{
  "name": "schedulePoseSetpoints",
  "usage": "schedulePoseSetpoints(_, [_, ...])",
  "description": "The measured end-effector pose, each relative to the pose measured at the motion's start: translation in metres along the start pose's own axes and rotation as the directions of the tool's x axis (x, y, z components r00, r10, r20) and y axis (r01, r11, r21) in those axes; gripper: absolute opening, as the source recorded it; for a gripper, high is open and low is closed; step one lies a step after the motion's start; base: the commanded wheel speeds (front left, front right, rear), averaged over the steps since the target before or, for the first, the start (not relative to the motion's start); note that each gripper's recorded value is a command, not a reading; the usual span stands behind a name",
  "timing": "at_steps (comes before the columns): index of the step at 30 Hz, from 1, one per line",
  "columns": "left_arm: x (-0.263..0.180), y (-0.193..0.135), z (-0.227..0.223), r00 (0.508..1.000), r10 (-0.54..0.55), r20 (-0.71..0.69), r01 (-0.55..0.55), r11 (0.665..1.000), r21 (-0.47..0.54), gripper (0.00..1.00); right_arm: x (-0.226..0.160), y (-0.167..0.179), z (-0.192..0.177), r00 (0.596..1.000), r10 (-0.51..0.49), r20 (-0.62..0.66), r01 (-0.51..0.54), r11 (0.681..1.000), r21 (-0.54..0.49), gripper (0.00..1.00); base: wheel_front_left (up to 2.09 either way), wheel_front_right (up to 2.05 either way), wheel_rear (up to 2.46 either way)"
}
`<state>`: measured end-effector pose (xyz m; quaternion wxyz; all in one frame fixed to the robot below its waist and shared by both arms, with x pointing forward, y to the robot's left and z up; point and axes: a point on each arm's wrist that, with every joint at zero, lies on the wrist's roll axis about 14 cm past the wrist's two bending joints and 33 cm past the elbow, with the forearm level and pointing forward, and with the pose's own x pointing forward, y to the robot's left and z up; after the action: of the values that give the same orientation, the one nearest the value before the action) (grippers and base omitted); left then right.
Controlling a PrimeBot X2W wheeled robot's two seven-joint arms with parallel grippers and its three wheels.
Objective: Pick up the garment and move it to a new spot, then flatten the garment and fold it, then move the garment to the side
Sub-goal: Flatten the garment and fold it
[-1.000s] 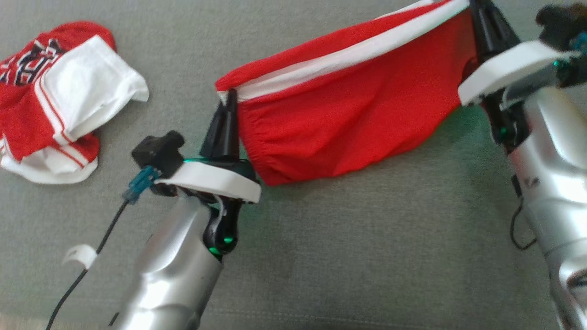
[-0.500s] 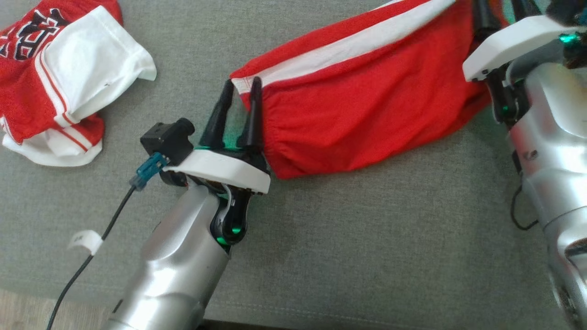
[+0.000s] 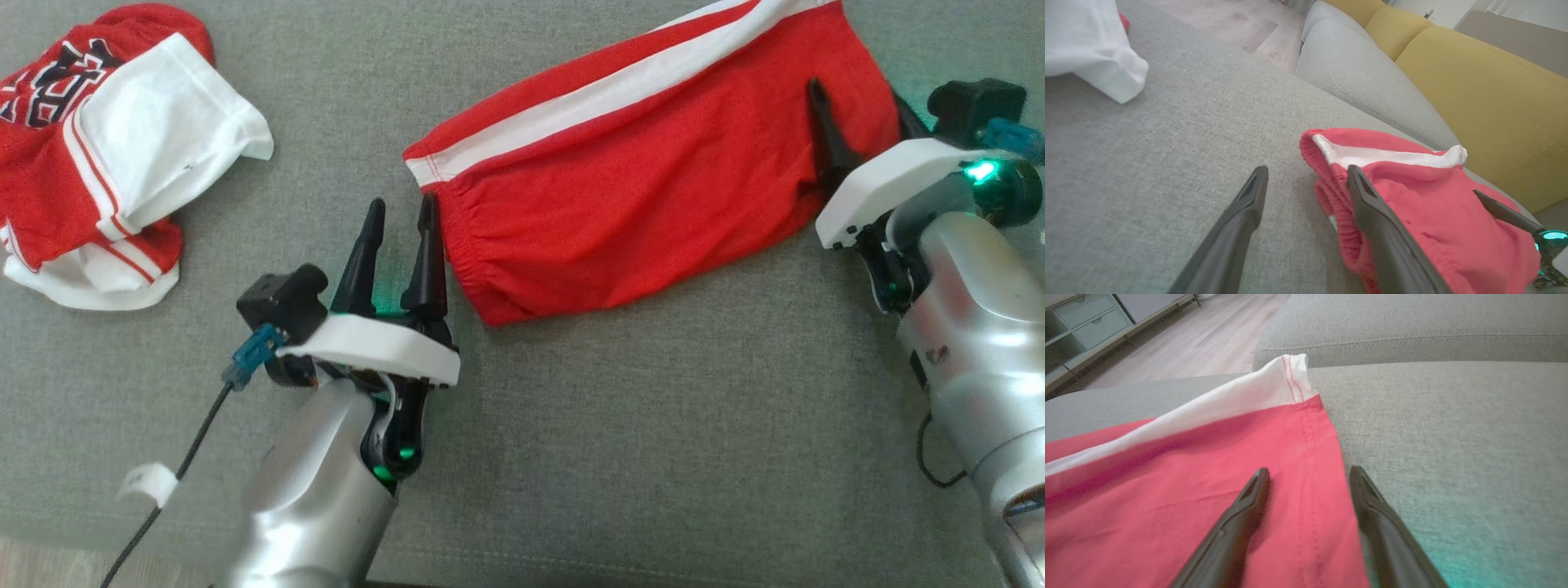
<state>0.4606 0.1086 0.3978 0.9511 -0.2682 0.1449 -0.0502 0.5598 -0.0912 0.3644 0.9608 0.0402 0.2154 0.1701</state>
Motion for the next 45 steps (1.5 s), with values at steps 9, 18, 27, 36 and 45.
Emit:
schedulePoseSetpoints(9, [-0.017, 0.006, 0.002, 0.999, 0.031, 0.014, -0.031, 0.998, 0.046, 1.0, -0.015, 0.005, -0.01, 0.996, 0.005, -0.094, 0.0, 0.998, 0.057, 0.0, 0.0, 0.0, 0.0])
schedulePoseSetpoints(18, [-0.054, 0.018, 0.007, 0.993, 0.101, 0.056, -0.105, 0.992, 0.075, 1.0, -0.077, -0.004, -0.03, 0.997, -0.073, -0.02, 0.075, 0.983, 0.17, 0.0, 0.0, 0.0, 0.0])
schedulePoseSetpoints(27, [-0.093, 0.019, -0.014, 0.993, 0.112, 0.024, -0.114, 0.99, 0.084, 1.0, -0.134, -0.017, -0.043, 0.988, -0.153, 0.008, 0.146, 0.955, 0.258, 0.0, 0.0, 0.0, 0.0])
schedulePoseSetpoints(36, [-0.102, 0.026, -0.013, 0.991, 0.129, 0.033, -0.131, 0.988, 0.078, 1.0, -0.115, 0.006, 0.01, 0.986, -0.069, 0.149, 0.038, 0.978, 0.203, 0.0, 0.0, 0.0, 0.0])
schedulePoseSetpoints(45, [-0.121, 0.037, -0.014, 0.986, 0.163, 0.039, -0.164, 0.985, 0.045, 1.0, -0.092, 0.19, 0.061, 0.891, 0.388, 0.235, -0.413, 0.909, 0.065, 0.0, 0.0, 0.0, 0.0])
